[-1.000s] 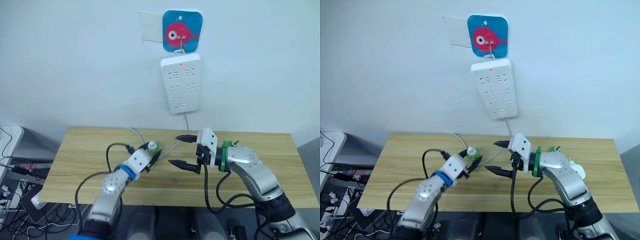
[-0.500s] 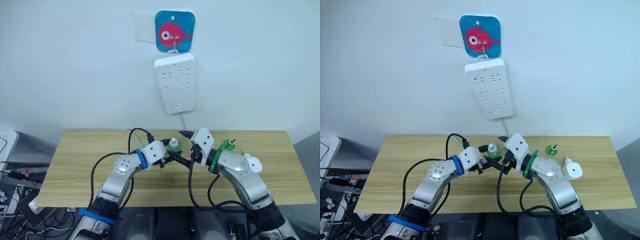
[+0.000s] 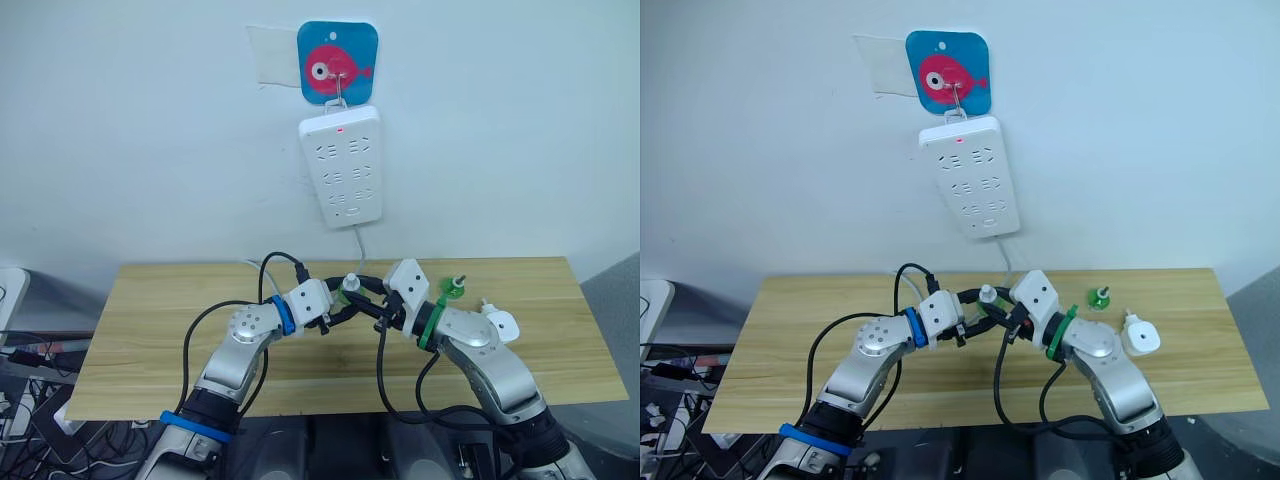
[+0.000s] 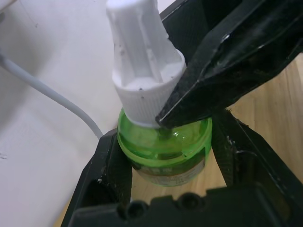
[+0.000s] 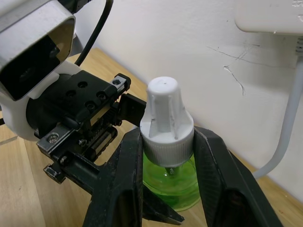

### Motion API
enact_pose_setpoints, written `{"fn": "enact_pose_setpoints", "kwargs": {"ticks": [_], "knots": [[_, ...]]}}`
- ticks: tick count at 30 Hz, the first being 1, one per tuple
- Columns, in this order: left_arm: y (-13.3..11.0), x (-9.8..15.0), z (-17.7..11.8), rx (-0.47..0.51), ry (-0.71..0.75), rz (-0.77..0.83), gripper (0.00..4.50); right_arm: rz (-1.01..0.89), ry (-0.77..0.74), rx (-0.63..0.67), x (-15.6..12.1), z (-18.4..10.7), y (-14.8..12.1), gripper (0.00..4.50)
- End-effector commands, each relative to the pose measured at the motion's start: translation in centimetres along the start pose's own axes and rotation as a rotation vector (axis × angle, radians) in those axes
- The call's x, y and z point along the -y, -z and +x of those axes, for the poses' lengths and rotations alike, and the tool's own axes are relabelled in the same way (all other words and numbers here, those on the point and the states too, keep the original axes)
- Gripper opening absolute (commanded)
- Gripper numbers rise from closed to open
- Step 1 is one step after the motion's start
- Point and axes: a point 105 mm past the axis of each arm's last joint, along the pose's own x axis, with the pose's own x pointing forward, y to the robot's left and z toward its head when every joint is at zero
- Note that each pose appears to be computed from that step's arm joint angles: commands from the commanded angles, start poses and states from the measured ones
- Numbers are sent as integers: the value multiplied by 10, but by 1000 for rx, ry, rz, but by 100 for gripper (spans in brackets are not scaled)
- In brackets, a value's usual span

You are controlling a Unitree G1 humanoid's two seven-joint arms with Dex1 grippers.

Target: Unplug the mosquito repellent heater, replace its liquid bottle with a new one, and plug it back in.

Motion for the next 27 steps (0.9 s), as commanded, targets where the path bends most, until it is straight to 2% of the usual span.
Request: {"fn": "enact_pose_setpoints", "kwargs": {"ticks": [1,6,12,15,22,25,27], "knots": [[-1,13,-4,10,84,49,224,-39,-115,74,-14,-6,-18,111],[1,37,-13,22,305,120,224,-120,-460,39,-37,-16,-12,111],[8,49,-21,-7,472,185,224,-200,-689,6,-28,-15,-4,111],[7,47,-20,-4,477,192,224,-212,-710,14,-21,-11,-6,111],[5,35,-12,6,388,186,224,-198,-626,14,-10,-23,-8,342],[3,28,-10,20,303,153,224,-134,-511,23,-10,-33,-9,447],[2,23,-9,34,233,119,224,-122,-376,36,-9,-36,-8,447]]}}
